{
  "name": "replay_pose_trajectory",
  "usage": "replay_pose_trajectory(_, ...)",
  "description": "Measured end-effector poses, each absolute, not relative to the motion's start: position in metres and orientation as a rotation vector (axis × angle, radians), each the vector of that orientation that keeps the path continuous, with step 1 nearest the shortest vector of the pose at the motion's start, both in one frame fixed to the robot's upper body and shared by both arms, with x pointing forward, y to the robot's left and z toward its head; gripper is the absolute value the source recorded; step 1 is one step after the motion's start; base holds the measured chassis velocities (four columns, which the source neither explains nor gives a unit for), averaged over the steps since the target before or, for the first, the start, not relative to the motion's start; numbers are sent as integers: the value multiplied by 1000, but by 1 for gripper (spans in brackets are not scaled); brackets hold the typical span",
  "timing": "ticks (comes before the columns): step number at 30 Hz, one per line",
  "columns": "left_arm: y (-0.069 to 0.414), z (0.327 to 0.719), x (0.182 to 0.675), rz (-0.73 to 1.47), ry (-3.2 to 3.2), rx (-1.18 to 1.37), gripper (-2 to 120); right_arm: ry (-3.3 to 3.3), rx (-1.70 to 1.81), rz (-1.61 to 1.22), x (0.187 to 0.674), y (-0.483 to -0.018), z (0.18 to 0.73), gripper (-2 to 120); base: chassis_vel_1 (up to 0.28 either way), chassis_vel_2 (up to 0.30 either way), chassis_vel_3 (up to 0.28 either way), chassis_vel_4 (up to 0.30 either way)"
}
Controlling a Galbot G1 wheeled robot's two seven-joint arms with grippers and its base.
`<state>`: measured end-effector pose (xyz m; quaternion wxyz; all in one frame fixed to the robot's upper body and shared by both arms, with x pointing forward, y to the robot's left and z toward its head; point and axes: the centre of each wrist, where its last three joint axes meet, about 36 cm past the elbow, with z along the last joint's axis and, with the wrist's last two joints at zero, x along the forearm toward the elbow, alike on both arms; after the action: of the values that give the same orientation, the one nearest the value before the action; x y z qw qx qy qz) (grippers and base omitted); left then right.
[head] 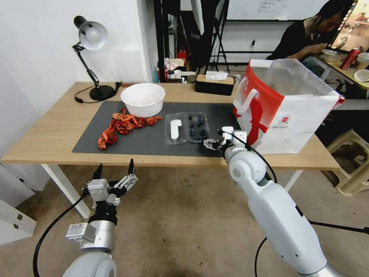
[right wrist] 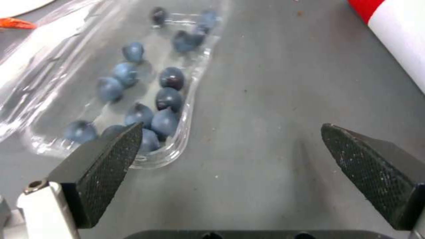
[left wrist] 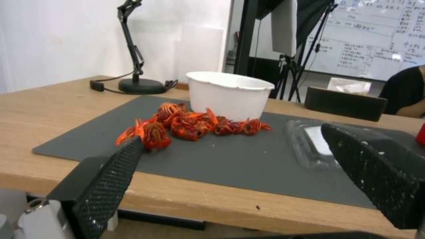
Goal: Close the takeout container lid, then place the container into the takeout bag.
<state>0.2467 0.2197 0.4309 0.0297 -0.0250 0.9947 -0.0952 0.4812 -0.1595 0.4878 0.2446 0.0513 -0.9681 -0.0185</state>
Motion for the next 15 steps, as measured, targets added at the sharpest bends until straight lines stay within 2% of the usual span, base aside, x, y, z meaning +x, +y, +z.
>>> replay_pose_trajectory(9, 220, 430, 246, -293, 3066, -79, 100, -2661, 150, -77, 479, -161, 493, 100, 0, 0, 0, 0)
replay_pose_trajectory(15, 220, 431, 246, -296, 3064, -82, 100, -2782, 233, -191, 464, -171, 519, 100, 0, 0, 0, 0)
